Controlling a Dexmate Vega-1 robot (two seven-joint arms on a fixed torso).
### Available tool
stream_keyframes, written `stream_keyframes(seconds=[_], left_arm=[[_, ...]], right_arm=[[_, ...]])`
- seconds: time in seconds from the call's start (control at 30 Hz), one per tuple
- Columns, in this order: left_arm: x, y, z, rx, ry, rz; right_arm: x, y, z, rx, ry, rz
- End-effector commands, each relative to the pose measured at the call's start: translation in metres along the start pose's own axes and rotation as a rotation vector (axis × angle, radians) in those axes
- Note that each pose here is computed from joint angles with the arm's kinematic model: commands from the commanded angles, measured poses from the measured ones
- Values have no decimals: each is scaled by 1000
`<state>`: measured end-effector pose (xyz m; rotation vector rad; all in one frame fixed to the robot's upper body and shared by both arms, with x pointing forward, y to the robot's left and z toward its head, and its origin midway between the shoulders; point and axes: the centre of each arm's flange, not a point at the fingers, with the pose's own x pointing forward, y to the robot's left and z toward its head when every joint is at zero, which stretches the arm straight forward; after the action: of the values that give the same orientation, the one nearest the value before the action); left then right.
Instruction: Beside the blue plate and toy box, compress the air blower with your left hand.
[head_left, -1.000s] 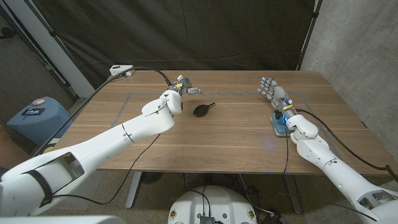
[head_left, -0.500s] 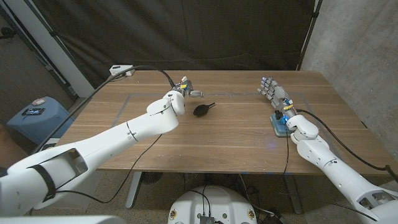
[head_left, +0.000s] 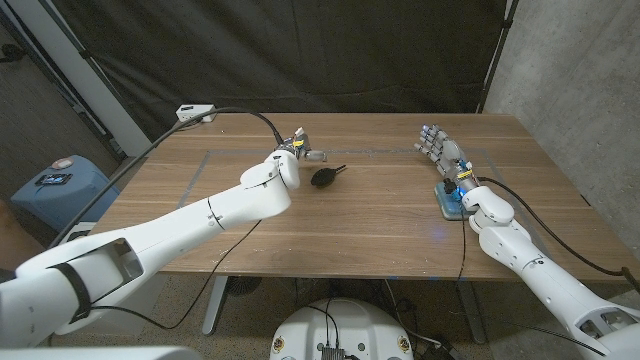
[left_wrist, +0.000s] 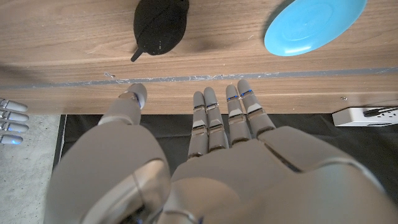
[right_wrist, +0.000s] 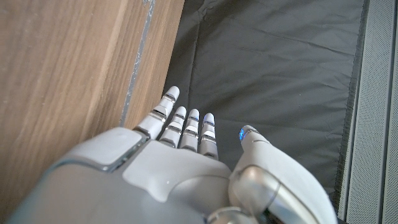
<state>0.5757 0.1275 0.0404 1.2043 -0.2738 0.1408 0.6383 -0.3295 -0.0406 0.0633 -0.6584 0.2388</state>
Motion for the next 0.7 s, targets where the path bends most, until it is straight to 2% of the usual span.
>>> stream_keyframes(seconds=[0.03, 0.7], left_arm=[[4, -10, 4, 17, 2, -3], [11, -23, 15, 40, 16, -37]], right_arm=[[-7, -6, 0, 5, -3, -4], [-10, -16, 1, 9, -7, -6]])
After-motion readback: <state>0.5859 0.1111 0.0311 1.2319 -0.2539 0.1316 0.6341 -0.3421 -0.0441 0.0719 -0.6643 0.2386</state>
